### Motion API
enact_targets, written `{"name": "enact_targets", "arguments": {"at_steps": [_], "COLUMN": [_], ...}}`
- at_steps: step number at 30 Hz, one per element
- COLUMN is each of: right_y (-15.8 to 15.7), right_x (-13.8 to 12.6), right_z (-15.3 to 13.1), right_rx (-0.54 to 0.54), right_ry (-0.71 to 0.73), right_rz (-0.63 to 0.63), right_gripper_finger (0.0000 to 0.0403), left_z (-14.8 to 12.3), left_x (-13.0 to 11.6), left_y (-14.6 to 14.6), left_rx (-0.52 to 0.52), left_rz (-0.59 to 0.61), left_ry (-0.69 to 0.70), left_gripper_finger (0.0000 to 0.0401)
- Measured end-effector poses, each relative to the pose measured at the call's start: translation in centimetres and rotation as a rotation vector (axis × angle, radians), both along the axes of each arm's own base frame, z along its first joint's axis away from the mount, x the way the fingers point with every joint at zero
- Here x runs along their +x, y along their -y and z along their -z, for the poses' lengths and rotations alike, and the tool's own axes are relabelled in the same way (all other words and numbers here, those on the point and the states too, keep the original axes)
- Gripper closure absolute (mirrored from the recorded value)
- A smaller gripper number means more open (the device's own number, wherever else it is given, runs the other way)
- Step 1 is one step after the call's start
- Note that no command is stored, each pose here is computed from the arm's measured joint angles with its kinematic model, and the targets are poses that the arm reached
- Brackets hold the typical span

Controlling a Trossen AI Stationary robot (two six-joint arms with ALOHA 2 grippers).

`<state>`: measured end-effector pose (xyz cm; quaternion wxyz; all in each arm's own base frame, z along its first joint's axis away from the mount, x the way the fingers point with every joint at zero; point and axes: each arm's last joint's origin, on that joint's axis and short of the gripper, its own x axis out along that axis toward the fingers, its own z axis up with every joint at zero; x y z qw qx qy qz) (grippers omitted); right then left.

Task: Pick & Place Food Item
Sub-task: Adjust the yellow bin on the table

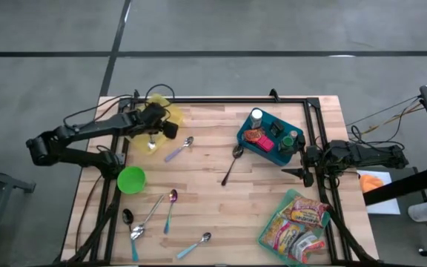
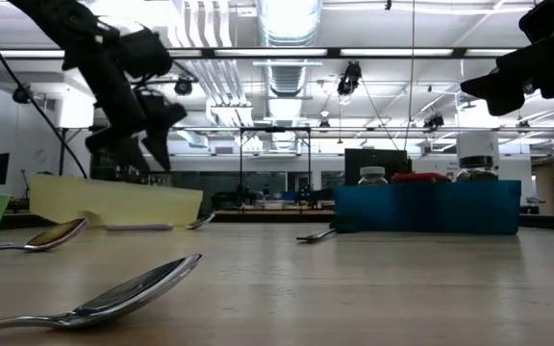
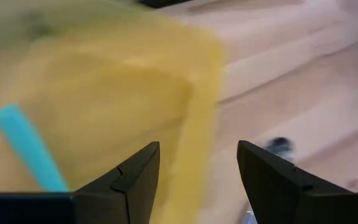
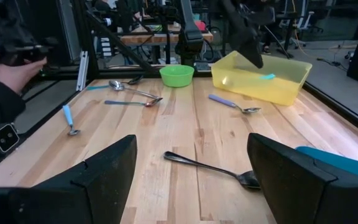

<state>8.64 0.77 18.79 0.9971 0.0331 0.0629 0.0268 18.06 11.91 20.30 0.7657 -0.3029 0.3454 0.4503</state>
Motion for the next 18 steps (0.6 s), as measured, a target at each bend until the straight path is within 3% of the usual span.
{"name": "enact_targets", "arguments": {"at_steps": [7,18], "right_y": [0.0,0.0], "right_x": [0.0,0.0], "right_z": [0.0,0.0], "right_rx": [0.001,0.002], "right_ry": [0.0,0.0], "right_rz": [0.0,0.001], "right_gripper_finger": [0.01,0.01], "left_z": [-0.8,2.9], "left_x": [1.0,1.9], "left_y": [0.7,0.4], "left_rx": [0.025,-0.054], "left_rz": [0.073,0.072], "left_ry": [0.013,-0.087], "left_gripper_finger": [0.0183,0.0183]}}
